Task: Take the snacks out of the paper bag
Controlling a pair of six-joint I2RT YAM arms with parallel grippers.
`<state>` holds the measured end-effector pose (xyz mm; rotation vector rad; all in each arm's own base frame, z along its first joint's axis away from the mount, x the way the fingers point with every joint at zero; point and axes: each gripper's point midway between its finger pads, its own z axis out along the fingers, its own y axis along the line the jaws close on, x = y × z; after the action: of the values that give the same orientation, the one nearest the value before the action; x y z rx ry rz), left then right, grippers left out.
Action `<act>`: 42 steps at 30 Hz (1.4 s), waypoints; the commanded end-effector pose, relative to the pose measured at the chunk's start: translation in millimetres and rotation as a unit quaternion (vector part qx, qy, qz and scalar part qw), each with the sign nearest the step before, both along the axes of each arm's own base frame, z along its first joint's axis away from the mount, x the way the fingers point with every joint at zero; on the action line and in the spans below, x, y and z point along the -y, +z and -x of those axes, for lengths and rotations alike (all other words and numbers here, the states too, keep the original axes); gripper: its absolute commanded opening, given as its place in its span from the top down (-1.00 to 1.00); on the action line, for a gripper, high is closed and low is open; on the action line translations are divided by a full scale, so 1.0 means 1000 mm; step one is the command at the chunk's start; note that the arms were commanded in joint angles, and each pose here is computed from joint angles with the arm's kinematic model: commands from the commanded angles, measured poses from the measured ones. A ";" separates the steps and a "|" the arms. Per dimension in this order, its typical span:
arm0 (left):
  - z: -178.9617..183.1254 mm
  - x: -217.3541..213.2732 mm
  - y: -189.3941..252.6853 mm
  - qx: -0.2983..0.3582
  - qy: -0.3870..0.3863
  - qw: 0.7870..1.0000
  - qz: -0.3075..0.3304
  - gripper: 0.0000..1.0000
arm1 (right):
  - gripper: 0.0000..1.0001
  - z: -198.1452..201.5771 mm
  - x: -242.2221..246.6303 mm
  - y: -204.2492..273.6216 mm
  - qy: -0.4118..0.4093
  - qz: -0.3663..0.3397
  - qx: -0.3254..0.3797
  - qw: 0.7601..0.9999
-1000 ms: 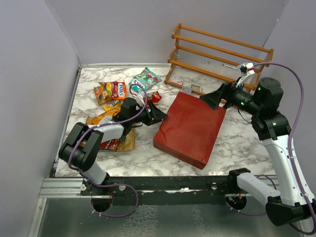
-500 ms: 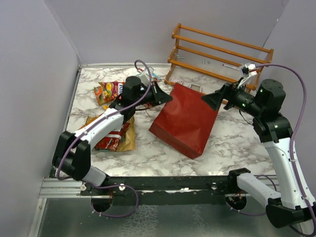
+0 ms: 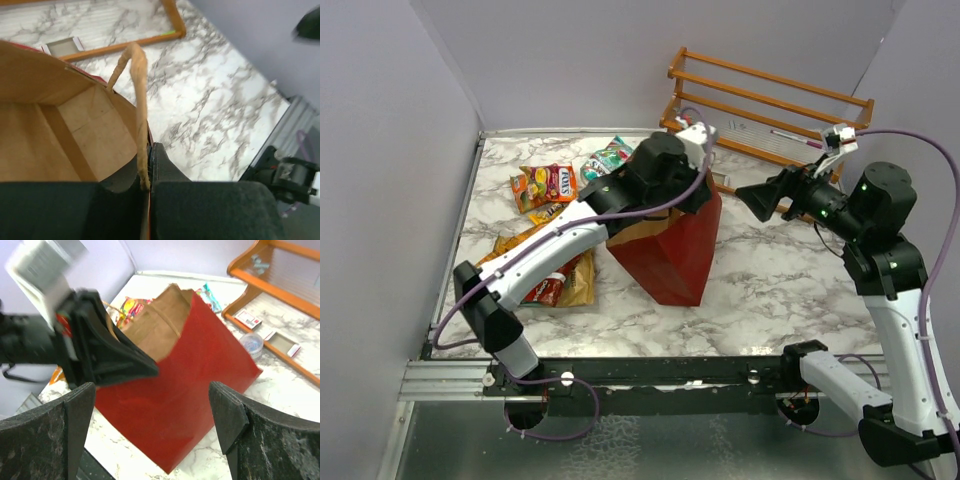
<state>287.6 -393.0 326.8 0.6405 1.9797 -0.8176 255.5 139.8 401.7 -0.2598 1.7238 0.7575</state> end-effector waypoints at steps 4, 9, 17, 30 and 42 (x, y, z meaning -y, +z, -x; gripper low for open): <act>0.014 0.001 -0.079 -0.008 0.013 0.985 -0.172 1.00 | -0.91 0.018 0.036 0.051 -0.098 0.004 0.062 0.993; 0.033 0.025 -0.086 -0.019 -0.013 0.985 -0.173 0.80 | -0.92 0.024 0.049 0.062 -0.132 0.014 0.075 0.988; 0.039 0.015 -0.045 0.004 -0.006 0.993 -0.120 0.14 | -0.98 0.031 0.051 0.075 -0.134 0.038 0.114 0.984; 0.042 -0.018 0.011 0.045 0.021 0.995 -0.083 -0.54 | -0.99 0.041 0.039 0.081 -0.093 0.065 0.150 0.982; 0.039 -0.140 0.195 0.252 0.136 0.958 0.028 -0.98 | -0.99 0.064 0.033 0.112 -0.062 0.082 0.229 0.968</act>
<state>247.3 -328.0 409.6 0.6659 1.8223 -0.5984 203.3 108.4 488.5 -0.3595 1.4500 0.4481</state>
